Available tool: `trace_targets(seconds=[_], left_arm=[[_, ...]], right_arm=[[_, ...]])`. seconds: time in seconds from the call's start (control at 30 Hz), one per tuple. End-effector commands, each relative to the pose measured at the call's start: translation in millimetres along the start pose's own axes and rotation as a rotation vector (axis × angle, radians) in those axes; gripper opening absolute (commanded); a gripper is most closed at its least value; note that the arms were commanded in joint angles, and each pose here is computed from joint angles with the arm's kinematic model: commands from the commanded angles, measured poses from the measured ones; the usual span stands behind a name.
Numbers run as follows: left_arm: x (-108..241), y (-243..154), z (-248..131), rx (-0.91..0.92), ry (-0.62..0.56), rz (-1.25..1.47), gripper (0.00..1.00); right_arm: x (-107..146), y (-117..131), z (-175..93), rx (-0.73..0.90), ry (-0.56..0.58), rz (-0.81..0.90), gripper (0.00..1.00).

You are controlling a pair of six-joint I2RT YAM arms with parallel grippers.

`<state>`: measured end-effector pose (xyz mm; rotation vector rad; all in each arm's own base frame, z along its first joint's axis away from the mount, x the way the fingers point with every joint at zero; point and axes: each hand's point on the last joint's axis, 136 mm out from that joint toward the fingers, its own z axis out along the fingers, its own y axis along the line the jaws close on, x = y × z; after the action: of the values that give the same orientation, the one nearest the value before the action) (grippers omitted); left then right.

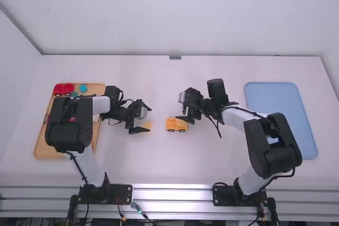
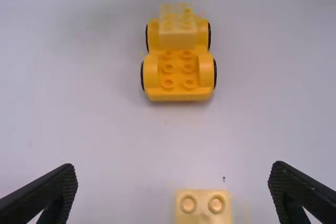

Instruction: Assemble lego blocks to make yellow taxi

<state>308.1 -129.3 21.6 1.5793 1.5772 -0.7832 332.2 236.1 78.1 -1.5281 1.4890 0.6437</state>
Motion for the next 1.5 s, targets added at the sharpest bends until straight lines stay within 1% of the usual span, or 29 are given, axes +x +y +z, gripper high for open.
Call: trace_targets(seconds=[0.0,0.03,0.17,0.27,0.4,0.47,0.67,0.8,0.87,0.93,1.0,1.2,1.27,1.3,1.47], left_arm=[[11.7,-9.8,0.1,-0.001,0.008,-0.054,0.93],[15.0,-11.8,1.1,-0.010,0.009,-0.051,0.90],[21.4,-12.5,5.8,-0.049,0.002,-0.078,0.91],[26.2,-11.2,7.4,-0.074,0.008,-0.100,0.89],[29.1,-13.4,7.9,-0.075,0.018,-0.102,0.80],[34.1,-14.8,8.8,-0.072,0.038,-0.111,0.73],[38.4,-15.1,12.7,-0.050,0.029,-0.115,0.72],[42.6,-13.9,15.4,-0.036,0.029,-0.124,0.68],[42.3,-16.2,15.2,-0.019,0.031,-0.102,0.61],[42.0,-17.1,14.7,-0.012,0.034,-0.085,0.57],[43.8,-18.7,14.8,-0.008,0.043,-0.069,0.49],[44.6,-18.8,15.4,-0.013,0.043,-0.063,0.38],[45.4,-18.5,15.9,-0.020,0.042,-0.051,0.36],[45.6,-17.8,16.1,-0.024,0.041,-0.045,0.32],[45.9,-18.0,16.6,-0.029,0.039,-0.042,0.31]], right_arm=[[-12.7,-5.9,-6.9,-0.006,-0.053,-0.013,0.99],[-13.1,-5.9,-8.1,-0.009,-0.060,-0.011,0.99],[-13.9,-4.9,-9.1,-0.016,-0.070,-0.007,0.99],[-13.6,-4.3,-9.1,-0.018,-0.069,-0.003,0.99],[-15.1,-1.5,-6.9,-0.027,-0.070,-0.005,0.99],[-14.8,-1.9,-7.2,-0.026,-0.069,-0.005,0.99],[-15.4,-0.5,-5.4,-0.029,-0.066,-0.007,0.99],[-15.3,-0.9,-5.7,-0.028,-0.066,-0.008,0.99],[-15.6,-0.4,-5.3,-0.029,-0.066,-0.008,0.99],[-16.3,0.6,-4.5,-0.032,-0.067,-0.009,0.99],[-15.1,-1.1,-5.9,-0.027,-0.065,-0.007,0.99],[-17.2,0.9,-3.7,-0.033,-0.068,-0.014,0.99],[-17.2,0.9,-3.8,-0.033,-0.068,-0.014,0.99],[-17.1,0.8,-3.8,-0.033,-0.068,-0.014,0.99],[-14.8,-1.2,-6.1,-0.027,-0.065,-0.005,0.99]])
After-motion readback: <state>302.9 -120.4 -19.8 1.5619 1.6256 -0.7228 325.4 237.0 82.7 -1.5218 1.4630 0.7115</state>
